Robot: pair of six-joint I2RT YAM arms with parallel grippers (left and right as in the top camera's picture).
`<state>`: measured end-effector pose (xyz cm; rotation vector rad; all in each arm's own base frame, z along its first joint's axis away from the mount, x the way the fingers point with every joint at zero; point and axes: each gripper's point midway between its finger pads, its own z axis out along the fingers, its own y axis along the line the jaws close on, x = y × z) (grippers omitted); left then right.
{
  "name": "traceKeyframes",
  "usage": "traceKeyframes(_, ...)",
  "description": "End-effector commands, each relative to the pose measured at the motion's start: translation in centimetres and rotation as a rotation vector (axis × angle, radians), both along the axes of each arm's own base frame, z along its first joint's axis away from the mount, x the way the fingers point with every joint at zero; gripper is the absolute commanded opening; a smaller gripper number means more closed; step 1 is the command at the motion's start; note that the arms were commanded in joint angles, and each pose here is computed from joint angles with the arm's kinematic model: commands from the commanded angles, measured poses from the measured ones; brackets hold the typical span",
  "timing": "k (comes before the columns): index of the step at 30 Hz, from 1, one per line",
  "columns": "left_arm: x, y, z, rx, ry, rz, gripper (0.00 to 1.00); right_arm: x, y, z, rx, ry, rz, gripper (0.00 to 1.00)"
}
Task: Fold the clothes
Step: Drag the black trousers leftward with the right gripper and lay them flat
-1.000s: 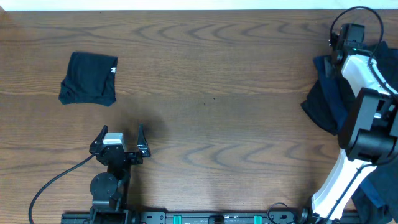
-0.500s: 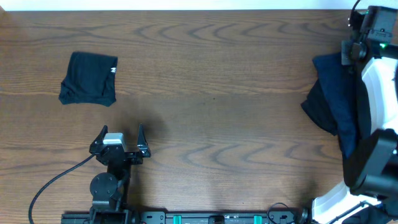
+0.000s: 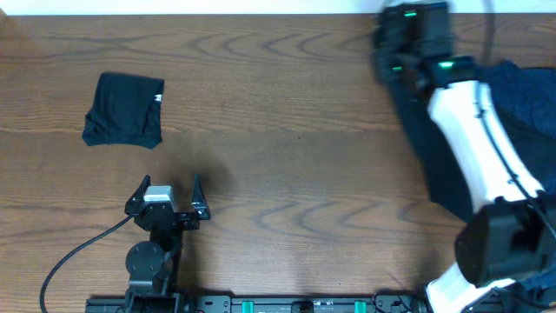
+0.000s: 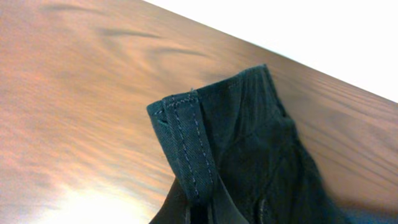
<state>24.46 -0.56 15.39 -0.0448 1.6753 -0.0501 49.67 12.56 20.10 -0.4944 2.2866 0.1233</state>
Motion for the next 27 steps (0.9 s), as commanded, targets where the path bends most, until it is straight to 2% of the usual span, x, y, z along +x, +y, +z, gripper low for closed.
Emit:
traceKeyframes(1,-0.1,0.1,-1.7,0.018,0.05,0.005,0.98,-1.0,8.5,-4.3,0.11,0.099,0.145,0.01)
traceKeyframes(5,-0.1,0.1,-1.7,0.018,0.05,0.005,0.98,-2.5,15.1,-8.7,0.123,0.152,0.23,0.01)
traceKeyframes(10,-0.1,0.1,-1.7,0.018,0.05,0.004,0.98,-6.4,23.1,-13.3,0.116,0.195,0.367,0.01)
traceKeyframes(14,-0.1,0.1,-1.7,0.018,0.05,0.005,0.98,-9.2,27.1,-13.5,0.074,0.151,0.48,0.05)
traceKeyframes(18,-0.1,0.1,-1.7,0.018,0.051,0.005,0.98,-9.6,27.7,-13.2,0.017,0.107,0.462,0.07)
traceKeyframes(19,-0.1,0.1,-1.7,0.018,0.05,0.005,0.98,-9.7,27.7,-13.2,0.017,0.11,0.463,0.11)
traceKeyframes(21,-0.1,0.1,-1.7,0.018,0.05,0.005,0.98,-10.1,27.7,-13.2,0.023,0.126,0.474,0.31)
traceKeyframes(27,-0.1,0.1,-1.7,0.018,0.05,0.005,0.98,-9.4,26.4,-9.9,0.084,0.116,0.458,0.4)
